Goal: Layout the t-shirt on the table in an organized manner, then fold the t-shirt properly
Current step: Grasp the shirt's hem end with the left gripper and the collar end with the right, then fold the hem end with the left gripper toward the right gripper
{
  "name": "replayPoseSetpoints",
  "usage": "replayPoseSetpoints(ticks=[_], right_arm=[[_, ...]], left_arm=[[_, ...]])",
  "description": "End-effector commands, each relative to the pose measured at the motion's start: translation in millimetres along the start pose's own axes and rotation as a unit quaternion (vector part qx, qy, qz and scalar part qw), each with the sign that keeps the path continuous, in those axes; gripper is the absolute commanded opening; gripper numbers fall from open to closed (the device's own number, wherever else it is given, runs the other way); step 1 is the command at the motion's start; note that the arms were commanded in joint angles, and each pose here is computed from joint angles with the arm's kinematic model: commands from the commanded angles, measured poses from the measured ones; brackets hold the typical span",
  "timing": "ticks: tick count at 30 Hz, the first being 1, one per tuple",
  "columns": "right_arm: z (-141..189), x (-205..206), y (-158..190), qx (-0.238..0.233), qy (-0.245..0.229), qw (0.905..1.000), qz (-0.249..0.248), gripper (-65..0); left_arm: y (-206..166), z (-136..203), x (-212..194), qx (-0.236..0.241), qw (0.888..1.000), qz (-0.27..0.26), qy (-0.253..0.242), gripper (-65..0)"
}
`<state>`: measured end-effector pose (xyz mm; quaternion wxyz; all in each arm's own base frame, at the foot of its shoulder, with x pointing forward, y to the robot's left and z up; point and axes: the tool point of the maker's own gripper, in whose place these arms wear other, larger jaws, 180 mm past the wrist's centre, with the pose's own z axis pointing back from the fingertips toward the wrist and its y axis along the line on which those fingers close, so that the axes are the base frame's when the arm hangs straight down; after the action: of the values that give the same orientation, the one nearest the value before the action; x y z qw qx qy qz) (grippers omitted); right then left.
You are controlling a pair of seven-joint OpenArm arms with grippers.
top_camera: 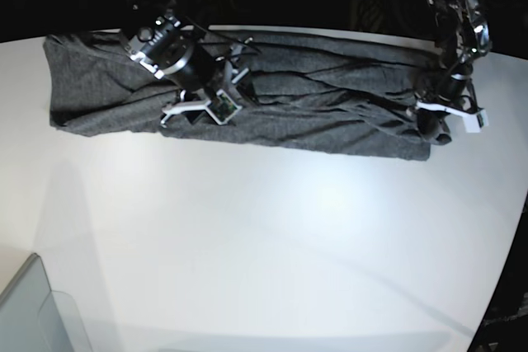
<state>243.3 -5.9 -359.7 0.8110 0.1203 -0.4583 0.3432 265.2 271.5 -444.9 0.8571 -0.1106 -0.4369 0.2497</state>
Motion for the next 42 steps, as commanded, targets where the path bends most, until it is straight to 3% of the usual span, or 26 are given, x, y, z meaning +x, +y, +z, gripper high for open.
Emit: replayPoseSetpoints(ticks=[1, 13, 18, 23, 27, 33, 37, 42], right_arm=[[1.6, 13.8, -1.1, -0.001, -0.026, 0.9996, -0.001, -34.8], [2.4, 12.7, -1.9, -0.002, -0.025, 0.9997, -0.002, -34.8], [6.5, 5.1, -15.2, -0.023, -0.017, 0.9995, -0.012, -34.8], [11.3, -2.2, -29.7, -0.043, -0.009, 0.9988, -0.019, -34.8], [11.7, -2.9, -29.7, -0.044, -0.009, 0.9988, -0.019, -34.8], [13.7, -3.8, -31.0, -0.047, -0.008, 0.9986, -0.021, -34.8], [15.3, -5.2, -35.0, -0.053, -0.006, 0.9983, -0.022, -34.8], [15.0, -4.4, -35.2, -0.053, -0.007, 0.9983, -0.022, -34.8]], left_arm=[[33.6, 10.0, -15.8, 0.063, 0.997, -0.018, 0.05, -65.0], [77.5, 26.7, 50.3, 0.109, 0.994, -0.016, 0.0, -65.0], [73.0, 28.8, 74.1, 0.103, 0.994, -0.029, -0.024, -65.0], [32.7, 44.2, 100.2, 0.071, 0.994, -0.07, -0.04, -65.0], [-23.6, 59.1, 101.8, 0.028, 0.995, -0.082, -0.05, -65.0], [-90.4, 82.3, 60.2, -0.014, 0.995, -0.098, -0.028, -65.0], [-131.9, 74.6, 16.9, -0.045, 0.99, -0.13, 0.018, -65.0], [-178.8, 69.2, -11.8, -0.069, 0.982, -0.169, 0.04, -65.0]])
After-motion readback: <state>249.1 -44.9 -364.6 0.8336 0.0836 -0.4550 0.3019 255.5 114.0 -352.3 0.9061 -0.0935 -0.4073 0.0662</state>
